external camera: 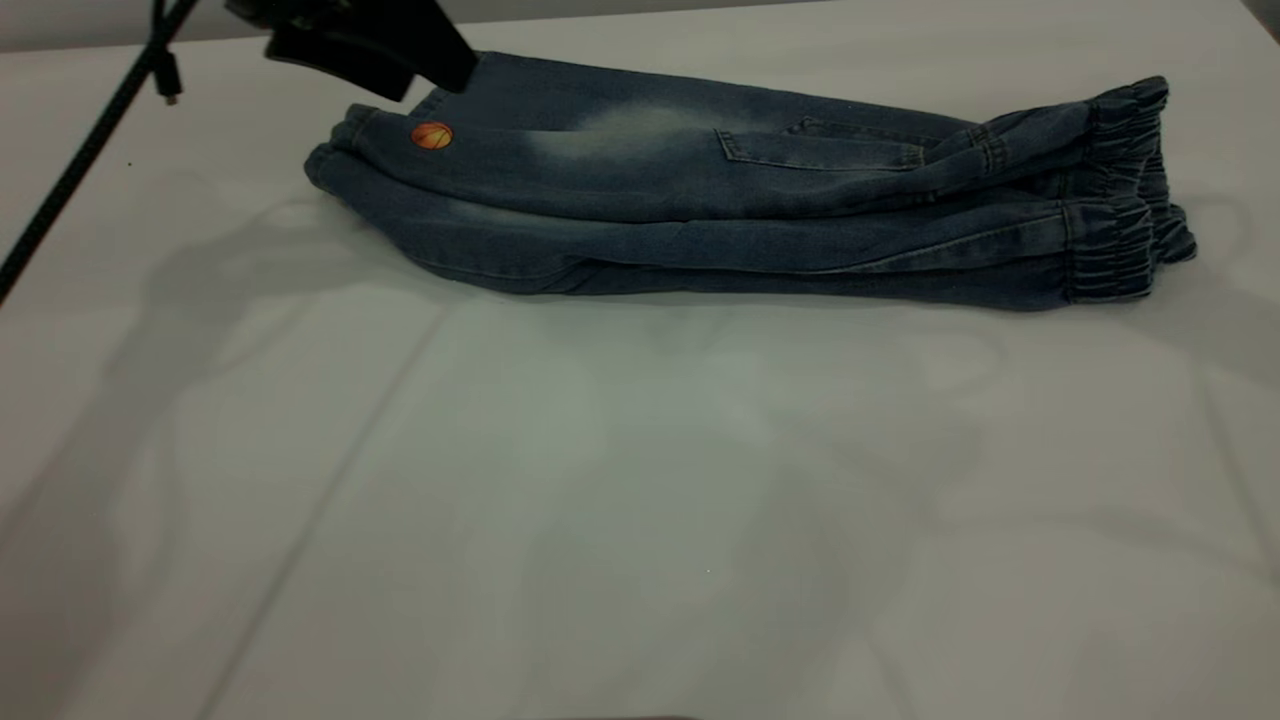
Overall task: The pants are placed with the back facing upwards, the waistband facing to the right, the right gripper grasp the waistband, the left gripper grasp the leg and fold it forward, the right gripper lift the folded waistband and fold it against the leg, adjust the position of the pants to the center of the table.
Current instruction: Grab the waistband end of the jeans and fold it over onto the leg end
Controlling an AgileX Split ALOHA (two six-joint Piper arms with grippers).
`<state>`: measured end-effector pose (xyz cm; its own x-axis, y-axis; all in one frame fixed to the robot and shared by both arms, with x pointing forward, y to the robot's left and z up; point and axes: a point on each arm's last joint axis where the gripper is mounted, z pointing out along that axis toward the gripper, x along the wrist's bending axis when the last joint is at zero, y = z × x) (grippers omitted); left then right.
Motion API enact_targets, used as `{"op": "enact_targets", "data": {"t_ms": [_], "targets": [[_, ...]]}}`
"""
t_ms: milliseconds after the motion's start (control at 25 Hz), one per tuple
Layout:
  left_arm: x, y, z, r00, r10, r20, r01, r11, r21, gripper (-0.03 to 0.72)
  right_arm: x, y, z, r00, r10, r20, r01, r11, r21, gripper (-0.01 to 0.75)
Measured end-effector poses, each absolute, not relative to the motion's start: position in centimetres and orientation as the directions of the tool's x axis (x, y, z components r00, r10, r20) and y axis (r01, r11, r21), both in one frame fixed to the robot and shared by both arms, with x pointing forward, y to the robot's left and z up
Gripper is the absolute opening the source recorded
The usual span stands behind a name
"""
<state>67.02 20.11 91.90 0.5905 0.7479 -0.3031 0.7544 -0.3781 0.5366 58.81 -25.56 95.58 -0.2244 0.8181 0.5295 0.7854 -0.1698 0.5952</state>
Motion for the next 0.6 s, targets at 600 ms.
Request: {"op": "enact_targets", "data": {"t_ms": [600], "targets": [[66.9, 17.5, 91.9, 0.617, 0.746, -0.251, 0.717, -0.402, 0.569, 0.568, 59.9, -22.2, 87.3, -0.248, 0.829, 0.502, 0.901, 0.007, 0.434, 0.569]]}}
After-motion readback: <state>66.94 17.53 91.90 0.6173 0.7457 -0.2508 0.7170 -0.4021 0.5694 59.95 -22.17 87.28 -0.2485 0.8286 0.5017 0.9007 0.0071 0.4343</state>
